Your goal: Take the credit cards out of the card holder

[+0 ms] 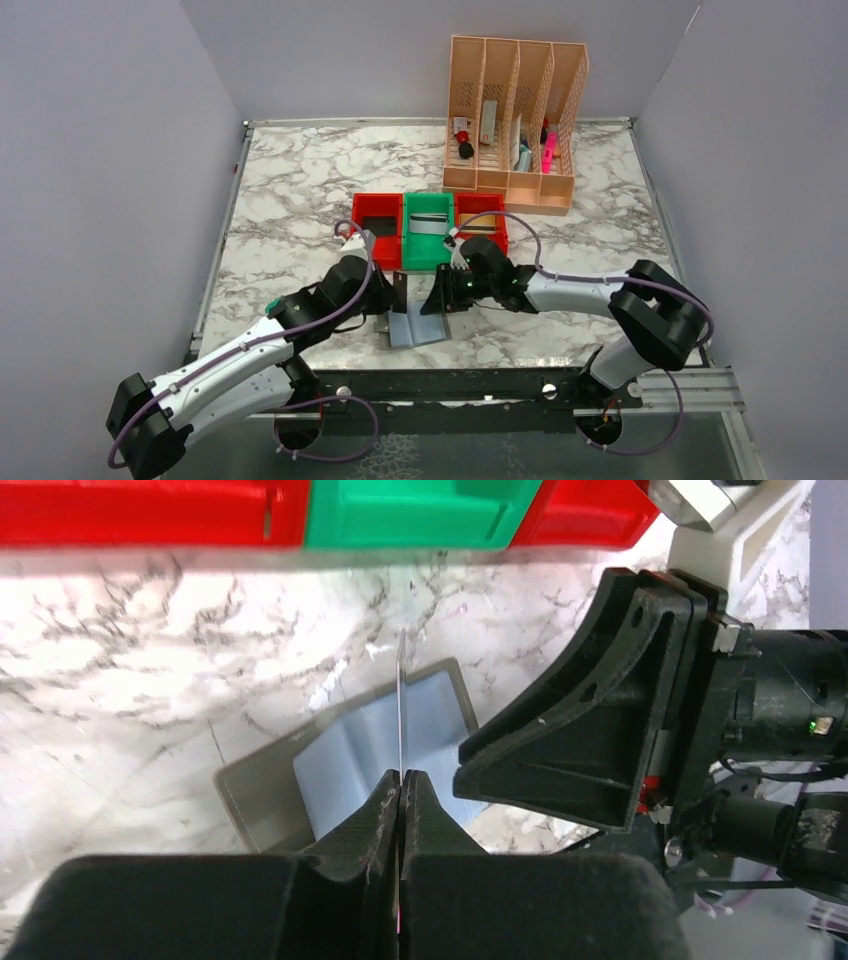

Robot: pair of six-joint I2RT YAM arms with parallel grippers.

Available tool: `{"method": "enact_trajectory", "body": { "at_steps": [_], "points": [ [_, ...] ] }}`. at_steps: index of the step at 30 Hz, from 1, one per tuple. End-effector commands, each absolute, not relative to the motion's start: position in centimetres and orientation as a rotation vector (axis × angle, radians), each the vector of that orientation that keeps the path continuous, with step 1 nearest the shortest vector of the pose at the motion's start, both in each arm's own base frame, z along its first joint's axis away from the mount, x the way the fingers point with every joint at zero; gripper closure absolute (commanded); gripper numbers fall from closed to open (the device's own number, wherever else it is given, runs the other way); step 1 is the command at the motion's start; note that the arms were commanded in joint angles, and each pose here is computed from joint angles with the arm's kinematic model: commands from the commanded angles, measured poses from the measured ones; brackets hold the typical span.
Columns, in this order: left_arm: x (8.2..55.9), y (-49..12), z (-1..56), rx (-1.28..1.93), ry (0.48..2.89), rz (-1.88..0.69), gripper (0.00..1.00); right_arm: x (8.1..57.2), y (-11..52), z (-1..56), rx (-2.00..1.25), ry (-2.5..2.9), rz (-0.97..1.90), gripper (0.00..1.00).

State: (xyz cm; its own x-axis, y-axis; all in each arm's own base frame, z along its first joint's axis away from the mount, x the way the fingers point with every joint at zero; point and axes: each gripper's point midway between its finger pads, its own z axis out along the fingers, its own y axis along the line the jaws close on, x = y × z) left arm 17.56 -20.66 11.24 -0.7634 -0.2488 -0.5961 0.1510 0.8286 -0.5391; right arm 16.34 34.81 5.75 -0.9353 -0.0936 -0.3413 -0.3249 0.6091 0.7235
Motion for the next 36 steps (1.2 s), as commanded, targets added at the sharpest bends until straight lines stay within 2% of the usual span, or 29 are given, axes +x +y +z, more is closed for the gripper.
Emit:
{"method": "enact_trajectory", "body": {
  "at_steps": [1, 11, 18, 24, 36],
  "points": [
    [19.6, -19.4, 13.7, 0.032, 2.227, -0.609, 1.0, 17.3, 33.6, 6.9, -0.344, 2.511, 1.13, 0.67],
    [24.5, -15.4, 17.5, 0.263, 2.047, -0.116, 1.0, 19.4, 30.3, 9.1, -0.313, 2.392, 0.909, 0.66],
    [27.0, -15.8, 17.9, 0.804, 1.849, 0.171, 1.0, 20.6, 28.2, 10.2, -0.293, 2.324, 0.778, 0.65],
    [28.9, -16.2, 18.1, 1.143, 1.685, 0.269, 1.0, 21.2, 26.5, 11.1, -0.285, 2.284, 0.685, 0.64],
    [32.9, -17.3, 15.8, 1.57, 1.475, 0.19, 1.0, 21.6, 23.9, 11.1, -0.206, 2.264, 0.573, 0.63]
  ]
}}
